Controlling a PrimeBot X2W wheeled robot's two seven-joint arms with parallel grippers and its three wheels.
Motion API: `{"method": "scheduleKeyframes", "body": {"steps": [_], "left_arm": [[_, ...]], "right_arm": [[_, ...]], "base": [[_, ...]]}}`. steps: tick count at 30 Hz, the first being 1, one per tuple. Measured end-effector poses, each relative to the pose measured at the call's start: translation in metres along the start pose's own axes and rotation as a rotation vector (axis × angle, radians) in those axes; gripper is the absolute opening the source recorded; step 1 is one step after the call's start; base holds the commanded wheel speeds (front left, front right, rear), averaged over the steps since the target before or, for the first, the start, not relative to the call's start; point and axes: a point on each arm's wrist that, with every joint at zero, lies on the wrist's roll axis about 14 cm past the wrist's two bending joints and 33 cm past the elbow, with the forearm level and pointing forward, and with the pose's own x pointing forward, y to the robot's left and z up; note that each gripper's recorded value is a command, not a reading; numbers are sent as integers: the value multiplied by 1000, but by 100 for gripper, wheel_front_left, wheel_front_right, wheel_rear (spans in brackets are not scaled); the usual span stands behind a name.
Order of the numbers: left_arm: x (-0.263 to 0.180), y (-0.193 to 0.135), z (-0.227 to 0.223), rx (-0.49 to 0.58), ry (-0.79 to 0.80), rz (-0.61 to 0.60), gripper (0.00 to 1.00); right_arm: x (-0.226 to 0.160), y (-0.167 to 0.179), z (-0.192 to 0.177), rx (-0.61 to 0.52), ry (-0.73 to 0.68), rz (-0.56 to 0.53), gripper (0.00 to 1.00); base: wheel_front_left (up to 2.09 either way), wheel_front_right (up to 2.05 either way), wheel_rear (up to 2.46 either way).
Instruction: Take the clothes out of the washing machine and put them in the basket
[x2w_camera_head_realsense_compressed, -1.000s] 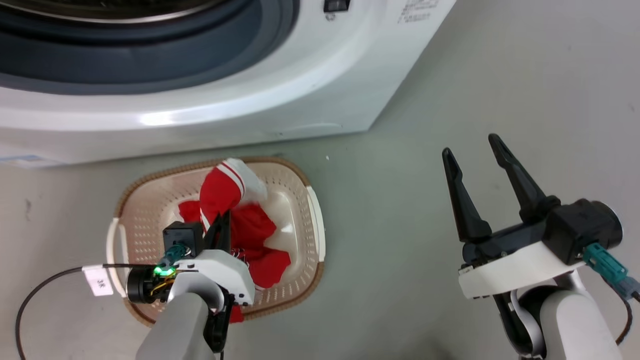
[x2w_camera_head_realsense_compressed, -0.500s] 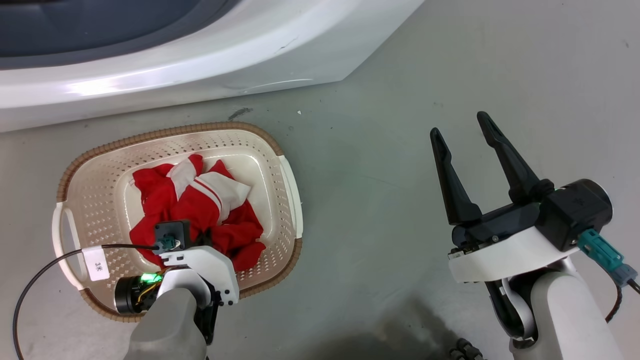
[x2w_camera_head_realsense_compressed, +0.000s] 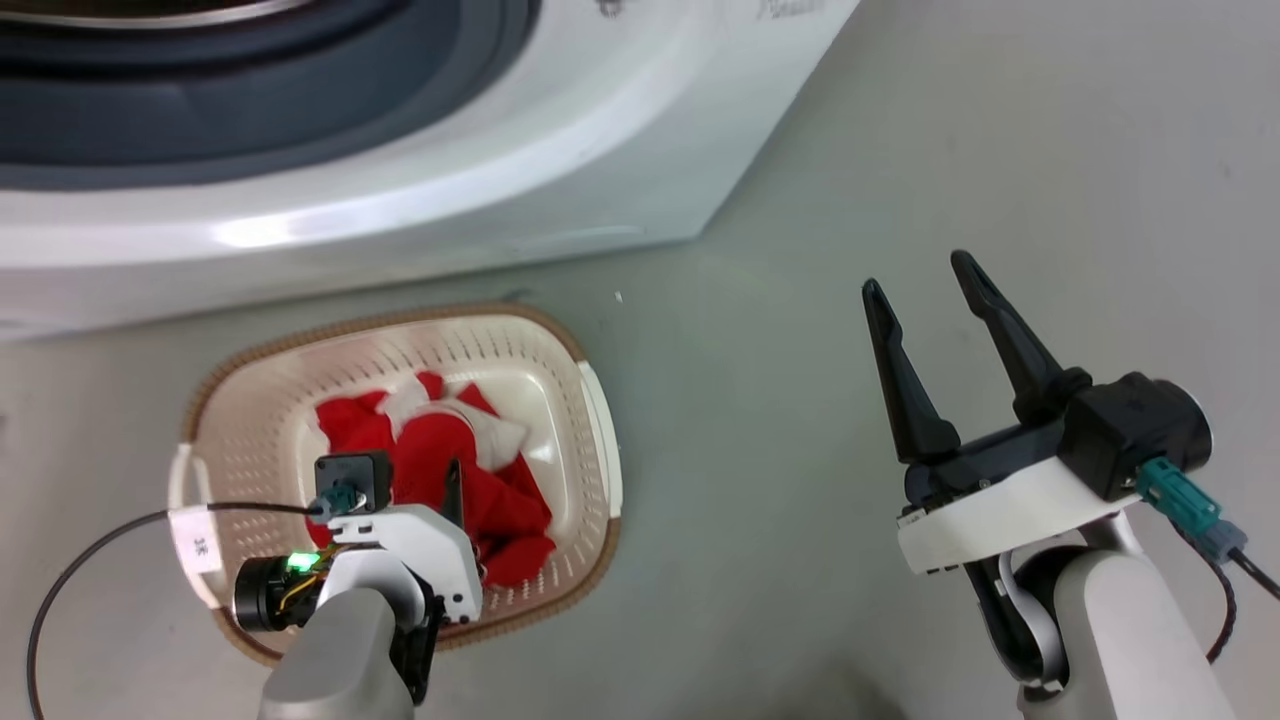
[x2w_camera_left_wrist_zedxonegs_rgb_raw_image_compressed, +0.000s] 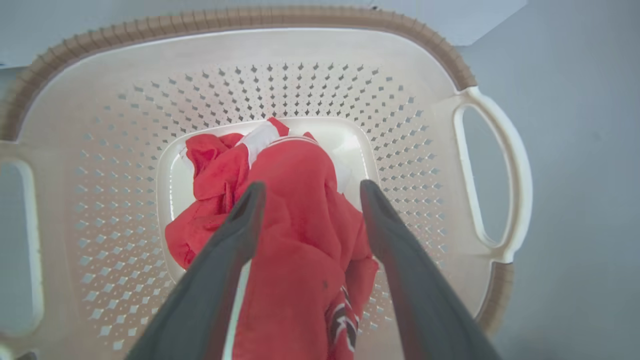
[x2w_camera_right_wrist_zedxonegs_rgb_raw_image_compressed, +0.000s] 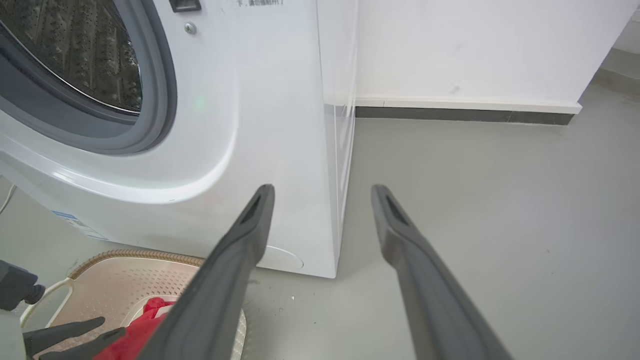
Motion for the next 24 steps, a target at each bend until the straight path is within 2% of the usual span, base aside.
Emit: {"method": "scheduleKeyframes", "body": {"steps": [11, 24], "left_arm": [[-67, 1, 83, -7, -307, 17, 100], [-179, 5, 185, 11, -775, 55, 100]], "right_arm": [[-34, 10, 48, -23, -90, 1, 100], [-64, 27, 85, -39, -175, 32, 100]], "base": [[0, 0, 0], [0, 0, 0]]}}
